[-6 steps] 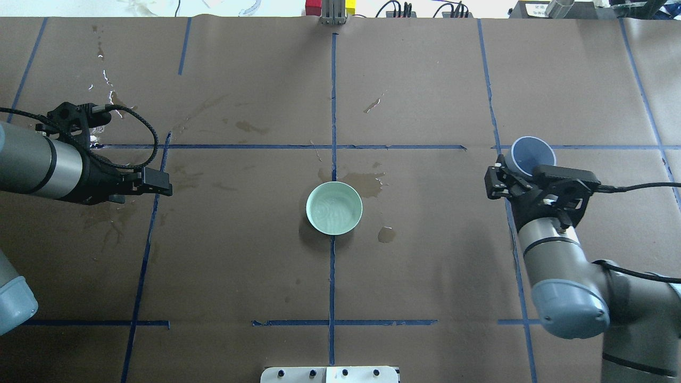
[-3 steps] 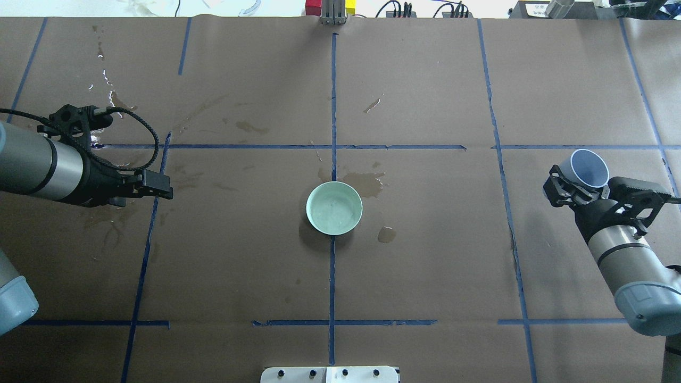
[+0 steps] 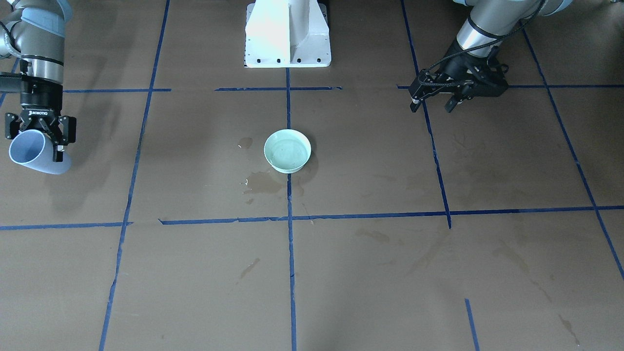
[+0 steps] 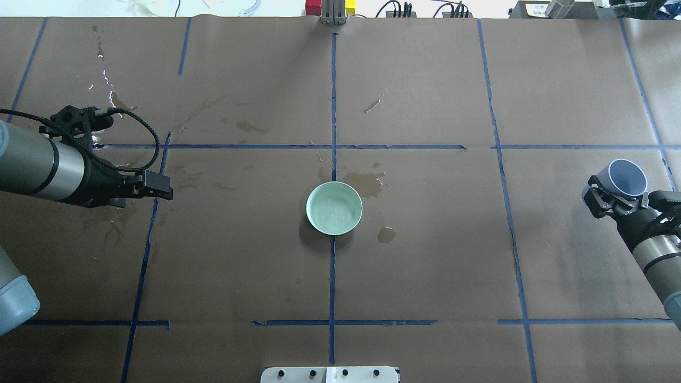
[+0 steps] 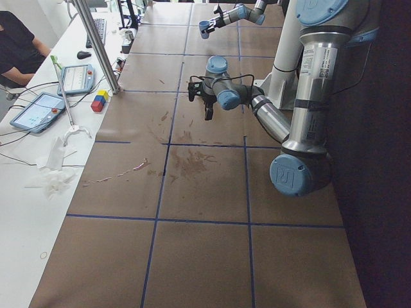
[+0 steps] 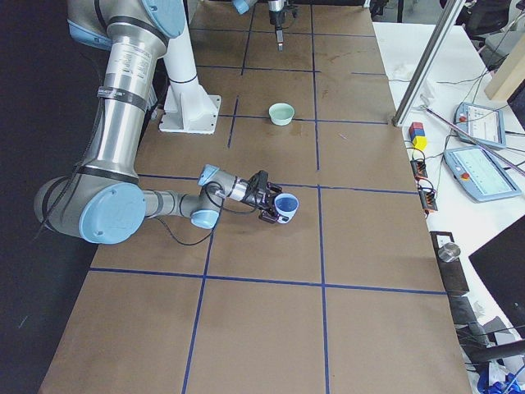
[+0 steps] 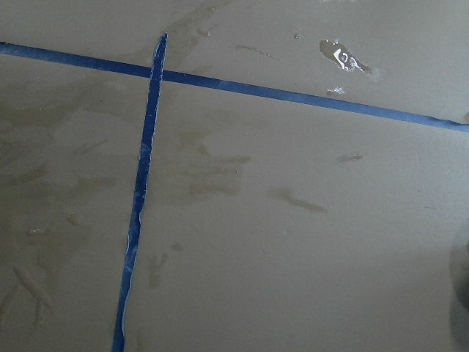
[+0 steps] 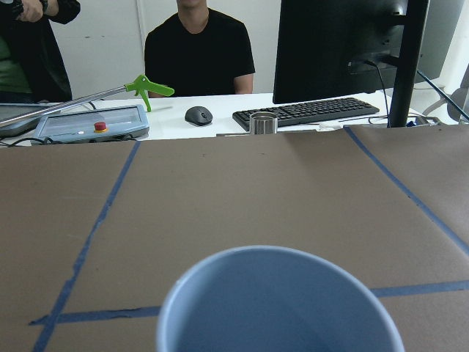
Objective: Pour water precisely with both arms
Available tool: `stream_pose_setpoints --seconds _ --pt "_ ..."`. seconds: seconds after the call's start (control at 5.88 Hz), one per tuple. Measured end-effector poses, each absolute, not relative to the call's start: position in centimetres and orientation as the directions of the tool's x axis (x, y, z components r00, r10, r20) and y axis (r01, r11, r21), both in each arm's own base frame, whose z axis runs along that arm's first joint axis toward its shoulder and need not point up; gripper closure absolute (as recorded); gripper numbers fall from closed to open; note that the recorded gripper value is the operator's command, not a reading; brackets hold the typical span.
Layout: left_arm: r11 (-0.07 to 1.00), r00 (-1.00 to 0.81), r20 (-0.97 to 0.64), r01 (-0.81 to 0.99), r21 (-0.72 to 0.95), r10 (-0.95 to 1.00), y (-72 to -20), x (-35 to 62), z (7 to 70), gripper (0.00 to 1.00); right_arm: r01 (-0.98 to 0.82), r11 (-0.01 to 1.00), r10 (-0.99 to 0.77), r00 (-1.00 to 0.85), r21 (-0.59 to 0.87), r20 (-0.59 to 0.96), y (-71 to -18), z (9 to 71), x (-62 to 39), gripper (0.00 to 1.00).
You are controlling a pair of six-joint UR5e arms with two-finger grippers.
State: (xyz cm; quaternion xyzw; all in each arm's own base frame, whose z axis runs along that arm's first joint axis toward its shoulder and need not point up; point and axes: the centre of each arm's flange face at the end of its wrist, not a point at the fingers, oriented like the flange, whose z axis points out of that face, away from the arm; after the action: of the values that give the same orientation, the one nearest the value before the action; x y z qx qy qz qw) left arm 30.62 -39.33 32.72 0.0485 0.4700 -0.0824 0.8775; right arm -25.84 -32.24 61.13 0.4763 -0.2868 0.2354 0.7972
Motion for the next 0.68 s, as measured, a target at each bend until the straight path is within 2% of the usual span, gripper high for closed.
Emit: stream_pose_setpoints --seconds 0.68 --pt "0.981 0.566 -0.816 0.196 -0.007 -0.119 -39.4 30.6 32.7 0.0 -0.644 0.411 0.116 0.739 0.645 0.664 -32.3 62.8 -25.7 0.97"
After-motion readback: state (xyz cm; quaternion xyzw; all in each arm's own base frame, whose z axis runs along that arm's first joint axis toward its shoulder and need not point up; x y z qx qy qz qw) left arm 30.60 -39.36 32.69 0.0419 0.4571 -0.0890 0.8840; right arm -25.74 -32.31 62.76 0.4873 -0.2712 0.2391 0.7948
